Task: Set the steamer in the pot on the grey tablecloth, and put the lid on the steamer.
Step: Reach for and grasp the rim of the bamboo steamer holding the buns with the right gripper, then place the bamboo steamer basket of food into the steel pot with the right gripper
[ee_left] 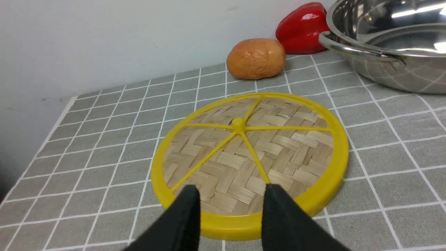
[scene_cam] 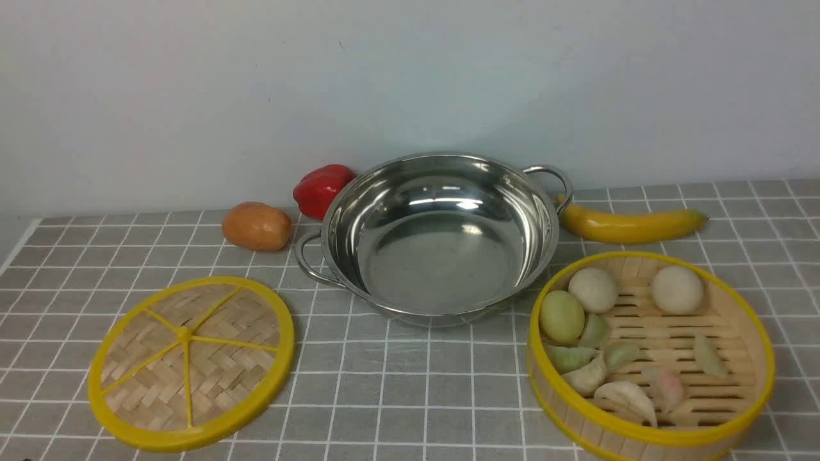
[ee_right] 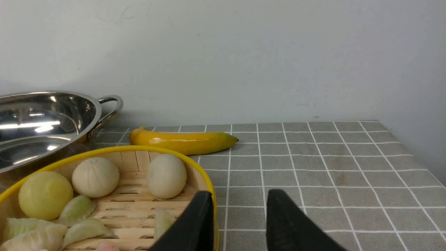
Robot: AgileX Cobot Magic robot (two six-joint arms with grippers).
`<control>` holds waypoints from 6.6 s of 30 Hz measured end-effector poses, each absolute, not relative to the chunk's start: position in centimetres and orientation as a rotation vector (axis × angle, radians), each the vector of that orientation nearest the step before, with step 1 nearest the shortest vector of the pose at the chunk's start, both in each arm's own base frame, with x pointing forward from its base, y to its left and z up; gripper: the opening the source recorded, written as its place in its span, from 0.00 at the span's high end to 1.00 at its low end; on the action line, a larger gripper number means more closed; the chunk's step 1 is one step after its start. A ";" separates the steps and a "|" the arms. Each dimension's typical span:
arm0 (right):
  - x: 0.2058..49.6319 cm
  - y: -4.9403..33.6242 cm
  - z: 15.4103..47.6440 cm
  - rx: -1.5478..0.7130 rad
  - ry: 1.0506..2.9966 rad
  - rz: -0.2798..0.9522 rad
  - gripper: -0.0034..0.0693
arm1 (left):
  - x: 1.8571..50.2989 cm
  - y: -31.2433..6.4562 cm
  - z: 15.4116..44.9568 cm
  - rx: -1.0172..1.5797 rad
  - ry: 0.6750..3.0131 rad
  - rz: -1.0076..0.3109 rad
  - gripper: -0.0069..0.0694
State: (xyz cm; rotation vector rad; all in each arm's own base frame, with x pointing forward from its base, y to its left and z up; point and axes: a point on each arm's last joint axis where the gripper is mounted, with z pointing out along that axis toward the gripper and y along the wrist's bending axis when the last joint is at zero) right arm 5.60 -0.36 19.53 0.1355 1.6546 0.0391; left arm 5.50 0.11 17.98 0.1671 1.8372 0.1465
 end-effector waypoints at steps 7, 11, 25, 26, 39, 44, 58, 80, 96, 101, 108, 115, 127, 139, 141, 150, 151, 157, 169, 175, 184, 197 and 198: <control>5.6 -0.4 19.5 0.136 1.655 0.039 0.62 | 5.5 0.1 18.0 0.167 1.837 0.147 0.59; 5.6 -0.4 19.5 0.136 1.655 0.039 0.62 | 5.5 0.1 18.0 0.167 1.837 0.147 0.59; 5.6 -0.4 19.5 0.138 1.655 0.043 0.62 | 5.5 0.1 18.0 0.174 1.837 0.153 0.59; 5.6 -0.4 19.5 0.139 1.655 0.044 0.62 | 5.5 0.1 18.0 0.174 1.837 0.153 0.59; 5.6 0.5 20.0 0.820 1.462 0.839 0.62 | 5.4 -2.0 18.7 -0.561 1.738 -0.775 0.59; 5.7 0.3 20.4 0.868 1.390 0.894 0.62 | 5.5 -2.1 19.2 -0.649 1.664 -0.883 0.59; 2.2 -1.0 33.4 0.395 0.912 0.553 0.62 | 5.4 0.0 23.4 -0.715 1.308 -0.812 0.59; 25.8 2.2 26.8 0.140 2.697 0.126 0.62 | 16.7 -2.0 28.2 0.040 2.351 -0.287 0.59; 30.0 1.5 19.9 0.202 2.827 0.105 0.62 | 23.1 0.2 25.2 0.099 2.750 0.045 0.59; 30.9 1.4 17.7 0.217 2.858 0.095 0.62 | 23.2 0.2 25.1 0.101 2.754 0.049 0.59; 31.2 1.3 16.5 0.244 2.875 0.081 0.85 | 23.2 0.2 25.1 0.101 2.747 0.050 0.59; 30.6 0.9 16.9 0.206 2.936 0.021 0.87 | 23.3 0.2 25.1 0.113 2.743 0.052 0.59; 29.6 1.3 27.8 0.102 2.868 0.079 0.86 | 23.3 0.3 25.1 0.114 2.742 0.054 0.59; 41.0 10.0 32.1 -0.066 2.704 0.411 0.86 | 23.6 0.2 25.3 0.112 2.700 0.054 0.59; 43.0 11.6 31.2 -0.081 2.703 0.425 0.86 | 23.6 0.2 25.3 0.112 2.697 0.054 0.59; 48.9 16.8 27.3 -0.121 2.639 0.454 0.86 | 23.7 0.2 25.3 0.111 2.692 0.053 0.59; 49.2 17.0 26.9 -0.115 2.639 0.454 0.86 | 23.7 0.2 25.3 0.111 2.692 0.053 0.59; 50.3 17.2 23.2 -0.104 2.703 0.406 0.86 | 23.7 0.2 25.3 0.110 2.691 0.052 0.59; 51.0 17.4 18.8 -0.095 2.788 0.391 0.86 | 23.7 0.2 25.4 0.110 2.690 0.052 0.59; 51.0 17.7 17.9 -0.096 2.804 0.432 0.86 | 23.7 0.2 25.4 0.110 2.690 0.052 0.59; 51.0 18.0 17.9 -0.086 2.797 0.474 0.72 | 23.7 0.3 25.4 0.114 2.690 0.056 0.59; 51.0 17.7 20.1 -0.092 2.739 0.436 0.51 | 24.7 0.2 25.4 0.093 2.603 0.053 0.59; 51.0 17.5 20.7 -0.099 2.725 0.415 0.51 | 24.9 0.2 25.2 0.081 2.610 0.049 0.59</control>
